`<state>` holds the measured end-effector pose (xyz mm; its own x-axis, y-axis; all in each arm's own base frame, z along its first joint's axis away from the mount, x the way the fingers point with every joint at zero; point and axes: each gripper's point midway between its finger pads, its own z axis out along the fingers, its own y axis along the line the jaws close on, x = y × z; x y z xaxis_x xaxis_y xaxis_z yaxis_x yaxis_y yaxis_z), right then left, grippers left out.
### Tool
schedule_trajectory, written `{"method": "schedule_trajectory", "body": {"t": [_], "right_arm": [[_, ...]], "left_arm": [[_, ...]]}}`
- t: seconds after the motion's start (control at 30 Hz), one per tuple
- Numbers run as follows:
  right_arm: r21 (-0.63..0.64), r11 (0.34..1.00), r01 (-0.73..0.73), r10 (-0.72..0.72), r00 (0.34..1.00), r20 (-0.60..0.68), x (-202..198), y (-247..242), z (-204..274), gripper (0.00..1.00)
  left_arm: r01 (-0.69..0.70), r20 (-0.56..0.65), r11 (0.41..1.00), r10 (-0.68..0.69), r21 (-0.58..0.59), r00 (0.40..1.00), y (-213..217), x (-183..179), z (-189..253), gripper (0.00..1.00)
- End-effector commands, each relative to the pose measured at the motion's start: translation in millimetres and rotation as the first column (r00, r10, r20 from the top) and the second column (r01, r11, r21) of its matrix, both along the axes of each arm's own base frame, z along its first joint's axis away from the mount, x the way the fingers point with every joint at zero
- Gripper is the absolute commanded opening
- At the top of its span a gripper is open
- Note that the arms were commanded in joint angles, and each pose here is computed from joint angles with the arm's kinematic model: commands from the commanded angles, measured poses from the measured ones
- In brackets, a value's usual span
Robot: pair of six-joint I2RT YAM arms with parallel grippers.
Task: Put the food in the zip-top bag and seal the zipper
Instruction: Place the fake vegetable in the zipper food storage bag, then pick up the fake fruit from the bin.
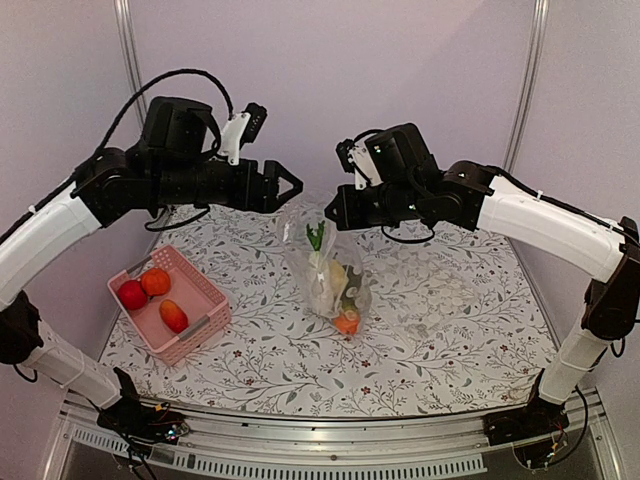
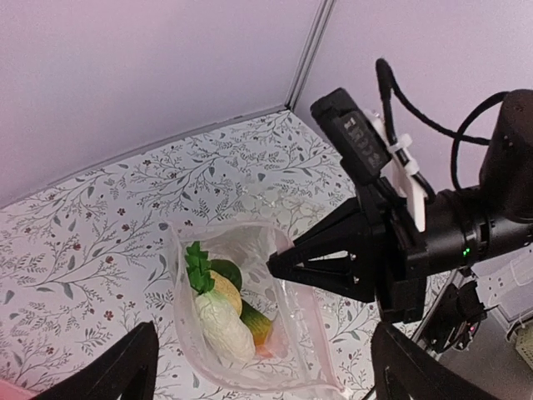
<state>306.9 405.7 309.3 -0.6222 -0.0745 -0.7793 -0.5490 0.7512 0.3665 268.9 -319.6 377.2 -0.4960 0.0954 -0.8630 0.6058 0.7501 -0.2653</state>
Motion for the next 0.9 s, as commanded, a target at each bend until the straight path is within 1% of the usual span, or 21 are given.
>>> {"method": "schedule_trajectory", "body": {"t": [0.0, 0.1, 0.17, 0.27, 0.33, 0.37, 0.47, 0.6, 0.73, 0.8, 0.87], "right_arm": [[0.012, 1.0, 0.007, -0.007, 1.0, 0.012, 3.8, 2.0, 3.1, 0.0], [0.014, 1.0, 0.007, -0.007, 1.0, 0.011, 4.1, 2.6, 3.2, 0.0], [0.014, 1.0, 0.007, -0.007, 1.0, 0.009, 3.8, 2.6, 3.0, 0.0], [0.01, 1.0, 0.01, -0.01, 1.0, 0.007, 4.0, 1.8, 2.0, 0.0], [0.009, 1.0, 0.011, -0.011, 1.0, 0.007, 4.4, 1.4, 1.7, 0.0], [0.008, 1.0, 0.012, -0.012, 1.0, 0.006, 4.3, 1.3, 1.5, 0.0], [0.012, 1.0, 0.007, -0.007, 1.0, 0.007, 3.4, 2.6, 2.6, 0.0], [0.01, 1.0, 0.009, -0.009, 1.0, 0.006, 3.7, 2.1, 1.6, 0.0], [0.007, 1.0, 0.012, -0.012, 1.0, 0.008, 3.7, 0.7, 1.3, 0.0], [0.007, 1.0, 0.011, -0.011, 1.0, 0.007, 3.5, 0.8, 1.2, 0.0], [0.005, 1.0, 0.012, -0.012, 1.0, 0.007, 3.6, 0.5, 0.5, 0.0]], "left_arm": [[-0.002, 0.082, 1.0, 0.0, 0.016, 0.997, 19.6, -8.1, 32.3, 0.9], [-0.072, 0.105, 0.996, 0.067, 0.046, 0.992, 42.7, -1.6, 38.5, 0.91], [-0.15, 0.112, 0.985, 0.141, 0.083, 0.984, 62.6, 7.7, 33.9, 0.92], [-0.275, 0.07, 0.956, 0.269, 0.106, 0.961, 99.5, 23.5, 19.2, 0.92], [-0.377, 0.031, 0.921, 0.376, 0.101, 0.926, 127.5, 33.2, 5.1, 0.92], [-0.44, 0.01, 0.892, 0.442, 0.103, 0.897, 144.8, 39.2, -4.6, 0.92], [-0.569, -0.048, 0.808, 0.581, 0.15, 0.812, 183.9, 45.8, -44.8, 0.93], [-0.722, -0.115, 0.665, 0.745, 0.191, 0.657, 233.4, 39.6, -93.9, 0.96], [-0.823, -0.183, 0.542, 0.838, 0.174, 0.513, 268.4, 22.0, -141.3, 0.99], [-0.848, -0.22, 0.504, 0.857, 0.166, 0.466, 277.9, 13.0, -162.8, 0.99], [-0.863, -0.257, 0.48, 0.864, 0.16, 0.433, 282.7, 4.5, -180.5, 0.99]]}}
